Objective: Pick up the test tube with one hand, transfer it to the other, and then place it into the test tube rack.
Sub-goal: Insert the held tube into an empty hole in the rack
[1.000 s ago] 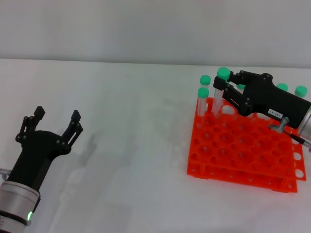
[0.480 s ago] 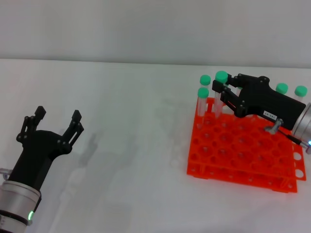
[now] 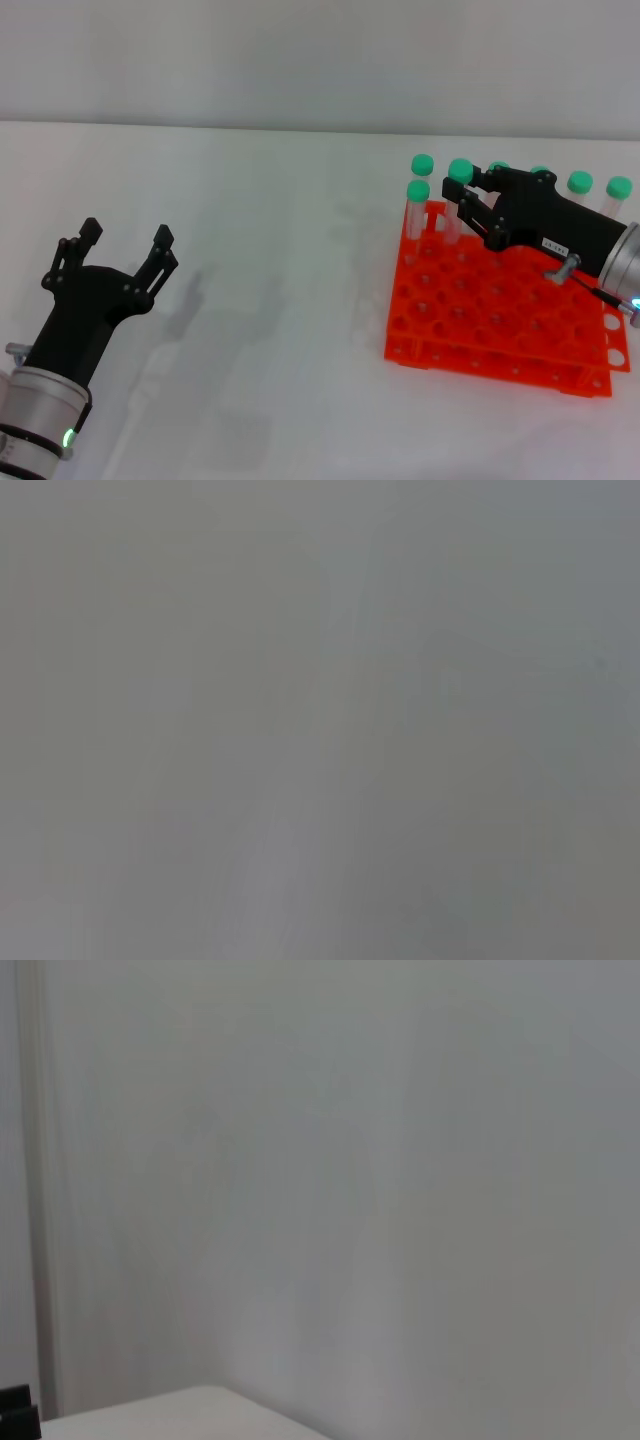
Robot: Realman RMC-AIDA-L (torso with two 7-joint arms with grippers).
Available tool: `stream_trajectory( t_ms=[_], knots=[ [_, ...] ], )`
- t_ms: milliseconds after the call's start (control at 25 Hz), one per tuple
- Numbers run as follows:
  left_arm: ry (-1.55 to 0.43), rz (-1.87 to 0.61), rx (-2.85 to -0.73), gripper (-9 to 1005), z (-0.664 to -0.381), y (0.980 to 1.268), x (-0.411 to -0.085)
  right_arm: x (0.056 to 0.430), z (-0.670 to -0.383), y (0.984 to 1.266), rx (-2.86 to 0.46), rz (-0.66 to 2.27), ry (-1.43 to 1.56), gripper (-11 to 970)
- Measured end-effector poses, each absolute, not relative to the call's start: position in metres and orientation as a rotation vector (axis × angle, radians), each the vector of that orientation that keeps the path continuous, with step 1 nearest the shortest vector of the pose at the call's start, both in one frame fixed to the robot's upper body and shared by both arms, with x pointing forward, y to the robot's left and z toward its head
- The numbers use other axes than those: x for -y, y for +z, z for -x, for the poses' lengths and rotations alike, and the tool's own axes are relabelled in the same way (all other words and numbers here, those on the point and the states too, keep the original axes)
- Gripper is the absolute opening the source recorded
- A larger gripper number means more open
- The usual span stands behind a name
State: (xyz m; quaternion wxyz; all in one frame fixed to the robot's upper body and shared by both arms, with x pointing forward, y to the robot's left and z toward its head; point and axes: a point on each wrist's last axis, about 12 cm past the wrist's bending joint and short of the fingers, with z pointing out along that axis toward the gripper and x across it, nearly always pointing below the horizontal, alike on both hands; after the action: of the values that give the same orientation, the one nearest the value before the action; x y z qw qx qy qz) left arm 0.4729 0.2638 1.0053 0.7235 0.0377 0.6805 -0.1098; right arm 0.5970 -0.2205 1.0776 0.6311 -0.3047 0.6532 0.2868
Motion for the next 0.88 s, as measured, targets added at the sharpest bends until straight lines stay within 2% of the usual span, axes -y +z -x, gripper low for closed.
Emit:
stream_trajectory(
  t_ms=[640,840,880],
  knots=[
    [-0.252,-0.081,-1.496,888,-0.477,1.007,-0.263,0.22,-0.597,1.066,-1.585,0.744,0.624,243],
    [-0.252,-0.082,-1.496,888,-0.477,1.007,-0.263,0.223,-0.594,1.064,-1.592,0.725,0.638,356],
    [-0.252,-0.082,-1.496,888,-0.477,1.007,-0.263,0.224,-0.593,1.064,-1.591,0.719,0.645,421]
  ],
)
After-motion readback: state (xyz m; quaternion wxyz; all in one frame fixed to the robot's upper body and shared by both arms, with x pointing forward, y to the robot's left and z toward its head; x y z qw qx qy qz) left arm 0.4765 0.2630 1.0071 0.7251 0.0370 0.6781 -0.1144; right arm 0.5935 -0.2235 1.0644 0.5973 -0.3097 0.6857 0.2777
